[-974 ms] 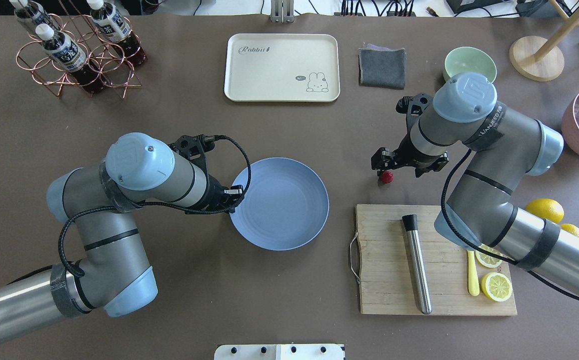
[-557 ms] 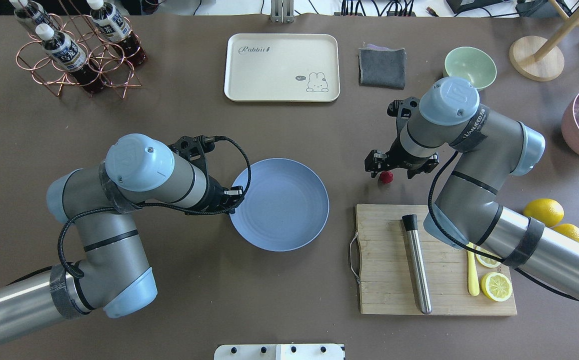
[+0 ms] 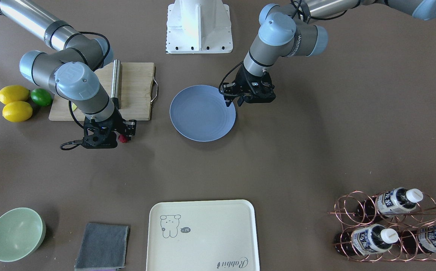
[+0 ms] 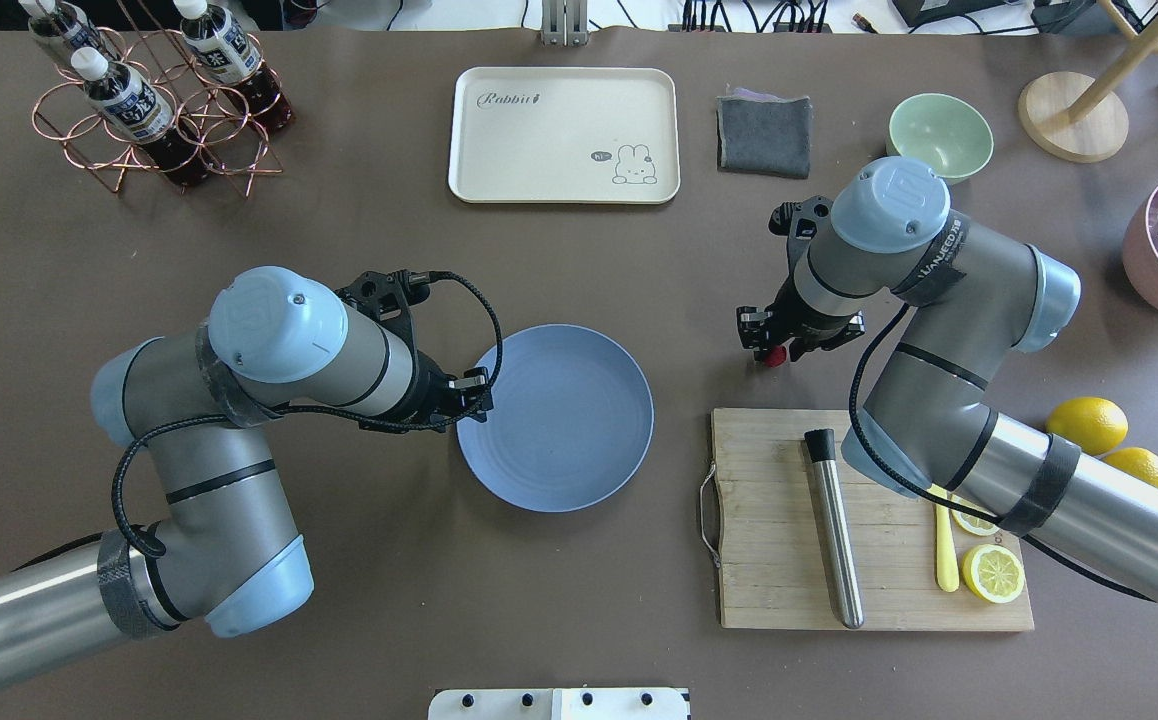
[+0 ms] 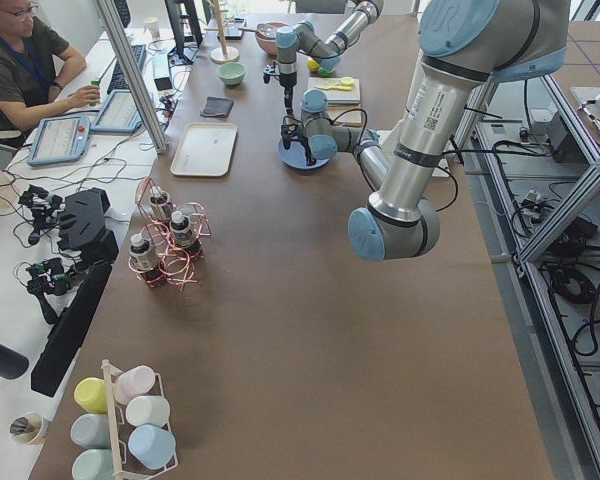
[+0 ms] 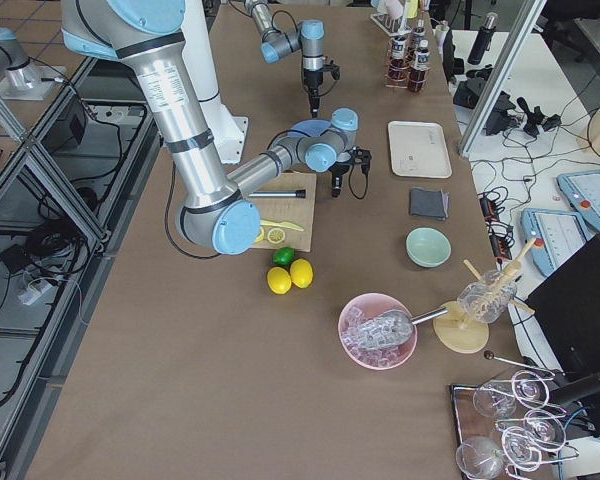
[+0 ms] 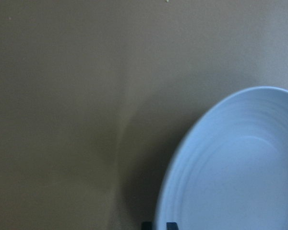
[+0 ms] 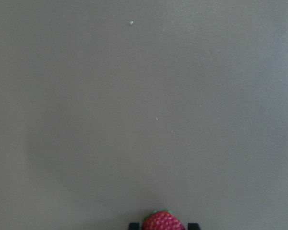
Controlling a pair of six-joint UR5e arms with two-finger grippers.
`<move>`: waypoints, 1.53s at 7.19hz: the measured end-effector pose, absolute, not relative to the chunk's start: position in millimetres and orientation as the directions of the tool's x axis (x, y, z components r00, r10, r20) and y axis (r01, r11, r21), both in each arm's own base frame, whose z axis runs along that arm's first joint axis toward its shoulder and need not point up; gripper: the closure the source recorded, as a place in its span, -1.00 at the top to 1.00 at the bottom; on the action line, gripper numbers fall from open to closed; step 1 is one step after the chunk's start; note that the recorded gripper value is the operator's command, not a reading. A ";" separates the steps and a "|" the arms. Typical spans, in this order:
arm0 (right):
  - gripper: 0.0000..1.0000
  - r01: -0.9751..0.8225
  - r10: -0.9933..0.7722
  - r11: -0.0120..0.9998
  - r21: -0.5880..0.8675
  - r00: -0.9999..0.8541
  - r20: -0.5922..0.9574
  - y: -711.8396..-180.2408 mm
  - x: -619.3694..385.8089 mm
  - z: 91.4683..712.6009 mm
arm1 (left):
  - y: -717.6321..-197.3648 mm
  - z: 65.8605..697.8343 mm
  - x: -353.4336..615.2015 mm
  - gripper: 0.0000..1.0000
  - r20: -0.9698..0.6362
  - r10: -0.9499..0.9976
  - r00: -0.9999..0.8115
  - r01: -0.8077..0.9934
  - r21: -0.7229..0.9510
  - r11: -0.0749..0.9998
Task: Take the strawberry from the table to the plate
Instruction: 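Lower the right gripper onto the red strawberry and close it, then lift the strawberry and carry it over the blue plate with the right gripper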
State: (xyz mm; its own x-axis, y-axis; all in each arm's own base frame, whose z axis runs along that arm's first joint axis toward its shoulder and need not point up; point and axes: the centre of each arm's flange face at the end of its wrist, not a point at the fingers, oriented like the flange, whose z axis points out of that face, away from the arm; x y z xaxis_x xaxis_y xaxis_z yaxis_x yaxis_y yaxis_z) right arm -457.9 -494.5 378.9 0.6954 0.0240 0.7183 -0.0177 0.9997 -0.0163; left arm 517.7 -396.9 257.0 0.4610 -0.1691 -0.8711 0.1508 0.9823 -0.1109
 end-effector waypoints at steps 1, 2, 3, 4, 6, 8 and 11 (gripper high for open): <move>-1.00 -0.015 0.021 1.000 -0.015 0.694 0.719 -494.8 -457.7 378.4 | -396.6 254.0 515.2 0.51 -0.874 -0.168 0.456 0.152 -0.109 0.982; -1.00 -0.015 0.019 1.000 -0.012 0.689 0.725 -496.2 -454.3 374.6 | -396.5 250.4 512.1 0.51 -0.878 -0.166 0.450 0.154 -0.107 0.982; -1.00 -0.020 0.023 1.000 -0.012 0.674 0.738 -499.4 -446.3 363.2 | -399.4 246.3 504.6 0.51 -0.882 -0.165 0.441 0.162 -0.103 0.981; -1.00 -0.026 0.028 1.000 -0.015 0.660 0.751 -500.2 -436.3 343.6 | -409.3 249.0 486.2 0.51 -0.883 -0.171 0.438 0.184 -0.099 0.978; -1.00 -0.057 0.076 0.997 -0.052 0.637 0.767 -487.7 -432.5 290.7 | -438.9 280.0 431.8 0.51 -0.847 -0.125 0.516 0.193 -0.027 0.981; -1.00 -0.090 0.123 0.992 -0.085 0.612 0.781 -450.7 -483.0 235.7 | -461.4 332.2 374.5 0.51 -0.776 -0.025 0.630 0.138 0.080 0.987; -1.00 -0.125 0.148 0.988 -0.090 0.614 0.775 -414.8 -568.7 191.6 | -481.6 392.7 300.7 0.51 -0.724 0.036 0.689 0.080 0.126 0.989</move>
